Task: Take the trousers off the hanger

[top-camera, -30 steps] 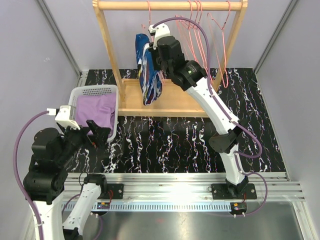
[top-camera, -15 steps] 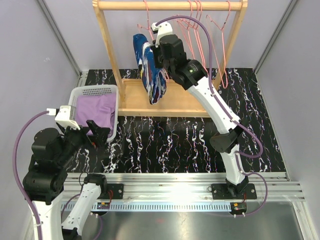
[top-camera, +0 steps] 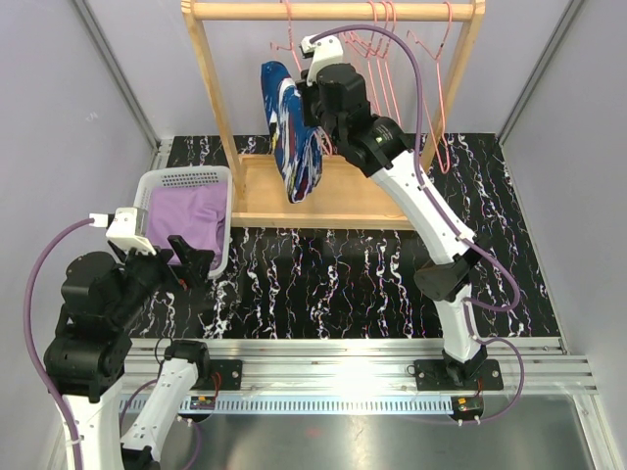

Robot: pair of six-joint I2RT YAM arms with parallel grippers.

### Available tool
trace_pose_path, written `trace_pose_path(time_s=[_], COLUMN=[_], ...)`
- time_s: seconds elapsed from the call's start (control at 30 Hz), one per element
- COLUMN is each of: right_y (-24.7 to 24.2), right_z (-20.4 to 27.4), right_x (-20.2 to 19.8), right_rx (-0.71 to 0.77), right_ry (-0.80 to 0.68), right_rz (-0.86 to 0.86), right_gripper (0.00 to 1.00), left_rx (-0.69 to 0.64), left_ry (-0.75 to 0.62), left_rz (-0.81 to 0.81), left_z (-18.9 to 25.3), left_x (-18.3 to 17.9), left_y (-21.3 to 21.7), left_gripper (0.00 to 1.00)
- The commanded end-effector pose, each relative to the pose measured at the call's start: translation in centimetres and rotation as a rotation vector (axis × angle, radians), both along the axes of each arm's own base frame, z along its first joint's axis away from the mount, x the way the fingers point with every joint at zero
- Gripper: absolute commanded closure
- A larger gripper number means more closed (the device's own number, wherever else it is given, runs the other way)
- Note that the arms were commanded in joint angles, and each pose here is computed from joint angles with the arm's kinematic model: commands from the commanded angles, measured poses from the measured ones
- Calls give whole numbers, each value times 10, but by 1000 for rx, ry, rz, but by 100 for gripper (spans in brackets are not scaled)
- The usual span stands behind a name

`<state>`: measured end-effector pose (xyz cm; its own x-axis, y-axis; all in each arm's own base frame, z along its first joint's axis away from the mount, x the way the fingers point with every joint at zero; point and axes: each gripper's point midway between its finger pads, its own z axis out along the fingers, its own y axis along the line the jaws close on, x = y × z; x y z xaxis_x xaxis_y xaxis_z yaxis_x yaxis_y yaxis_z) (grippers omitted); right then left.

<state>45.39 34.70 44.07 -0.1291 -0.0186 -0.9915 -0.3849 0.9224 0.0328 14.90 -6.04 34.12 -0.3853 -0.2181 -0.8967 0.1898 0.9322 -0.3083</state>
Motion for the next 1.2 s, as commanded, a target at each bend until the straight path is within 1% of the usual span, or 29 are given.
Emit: trace_pose_path(time_s=[0.0, 0.27, 0.47, 0.53, 0.6, 0.67, 0.7, 0.8, 0.97, 1.03, 1.07, 1.1, 1.17], right_y=[-46, -59, -62, -65, -66, -68, -70, -70, -73, -74, -75, -74, -77], right_z=[162, 194, 194, 189, 187, 186, 186, 185, 184, 183, 181, 179, 173], right_x=[-43, -65, -84, -94, -106, -115, -122, -139, -156, -161, -163, -168, -171], right_rx=[340, 406, 417, 426, 438, 439, 438, 434, 442, 444, 446, 444, 426], right_ry=[-341, -395, -354, -331, -315, -302, -299, -287, -277, -270, -260, -251, -220], right_rz=[-27, 3, 62, 78, 104, 119, 125, 154, 167, 174, 174, 176, 149], right_gripper=[100, 100, 100, 100, 100, 100, 100, 100, 100, 100, 100, 100, 100], left_rx=[0, -5, -26, -31, -46, -58, -61, -69, -80, -78, -70, -74, -56], left_ry=[-59, -59, -84, -65, -83, -74, -96, -103, -137, -187, -200, -244, -263], left_rz=[1, -9, -32, -46, -73, -88, -96, -104, -122, -173, -166, -223, -248], left_z=[16, 20, 32, 34, 44, 47, 56, 63, 75, 83, 82, 90, 90], left_x=[-1, 1, 7, 14, 21, 32, 36, 52, 73, 76, 80, 76, 74], left_y=[1, -1, -7, -11, -16, -21, -22, -26, -34, -47, -49, -66, -82], left_gripper=[1, 1, 1, 1, 1, 1, 1, 1, 1, 1, 1, 1, 1])
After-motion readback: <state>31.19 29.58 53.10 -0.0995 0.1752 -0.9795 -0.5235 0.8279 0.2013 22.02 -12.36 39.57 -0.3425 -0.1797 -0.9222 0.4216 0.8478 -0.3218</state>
